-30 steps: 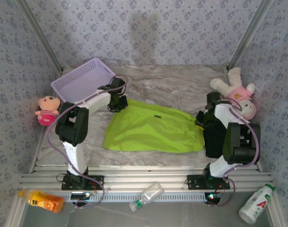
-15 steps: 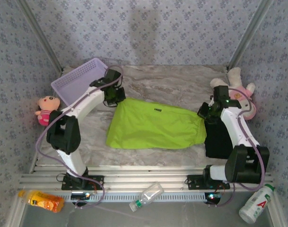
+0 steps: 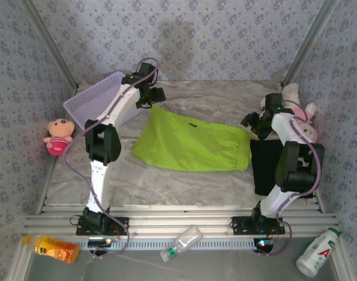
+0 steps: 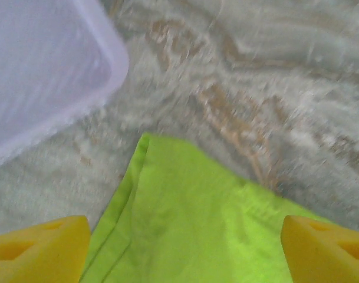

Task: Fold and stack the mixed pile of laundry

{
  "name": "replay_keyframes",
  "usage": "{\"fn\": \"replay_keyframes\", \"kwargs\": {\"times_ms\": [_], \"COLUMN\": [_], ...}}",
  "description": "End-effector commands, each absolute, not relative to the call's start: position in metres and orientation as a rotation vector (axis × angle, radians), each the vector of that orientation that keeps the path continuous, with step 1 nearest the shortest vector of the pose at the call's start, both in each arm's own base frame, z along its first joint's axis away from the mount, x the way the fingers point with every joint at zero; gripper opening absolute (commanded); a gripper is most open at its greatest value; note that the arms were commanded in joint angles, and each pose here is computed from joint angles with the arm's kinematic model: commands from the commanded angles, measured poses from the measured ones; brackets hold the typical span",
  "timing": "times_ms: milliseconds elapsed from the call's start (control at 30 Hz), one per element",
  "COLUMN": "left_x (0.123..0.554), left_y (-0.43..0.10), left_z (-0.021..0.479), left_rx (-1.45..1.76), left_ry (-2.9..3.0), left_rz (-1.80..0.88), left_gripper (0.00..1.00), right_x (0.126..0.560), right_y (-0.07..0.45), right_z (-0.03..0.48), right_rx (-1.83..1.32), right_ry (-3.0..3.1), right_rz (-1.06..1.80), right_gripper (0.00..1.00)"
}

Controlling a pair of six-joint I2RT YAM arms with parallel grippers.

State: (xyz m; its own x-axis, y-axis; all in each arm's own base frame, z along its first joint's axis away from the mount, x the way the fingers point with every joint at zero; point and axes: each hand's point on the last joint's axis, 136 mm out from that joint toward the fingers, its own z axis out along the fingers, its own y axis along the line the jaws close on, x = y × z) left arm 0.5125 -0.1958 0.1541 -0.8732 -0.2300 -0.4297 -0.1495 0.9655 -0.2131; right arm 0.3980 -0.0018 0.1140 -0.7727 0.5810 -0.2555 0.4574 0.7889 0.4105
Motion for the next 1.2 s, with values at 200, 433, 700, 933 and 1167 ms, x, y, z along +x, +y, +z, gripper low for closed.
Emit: {"fn": "replay_keyframes", "kwargs": {"times_ms": [200,433,700,933,1167], "left_x": [0.436,0.382,0.343,0.304,0.256], "left_y": [-0.223,-0.211,-0.153,-0.113,-0.085], "left_z": [0.191,0.093,0.027,0.011,0.023], "left_rx": [-0.168,-0.328,-0.337,-0.383,-0.445], "left_ry": [2.645,2.769,2.911,2.988,2.985], "left_rz": [-0.363,-0.334,0.039,0.240,0.307], "left_gripper": [0.74,0.70,0.71,0.71,0.71], "right_x": [0.349,0.335,0.352,0.346,0.314], "right_y": [0.056,0.080,0.046,0.060,0.100], "right_z": [0.136,0.095,0.052,0.043,0.033], "right_rx": [0.628,0.652,0.670,0.582,0.454], "right_ry": [2.639,2.707,2.796,2.870,2.957], "right_rz": [0.528,0.609,0.451,0.426,0.457], "right_gripper": [0.49,0.44,0.53,0.58,0.60]}}
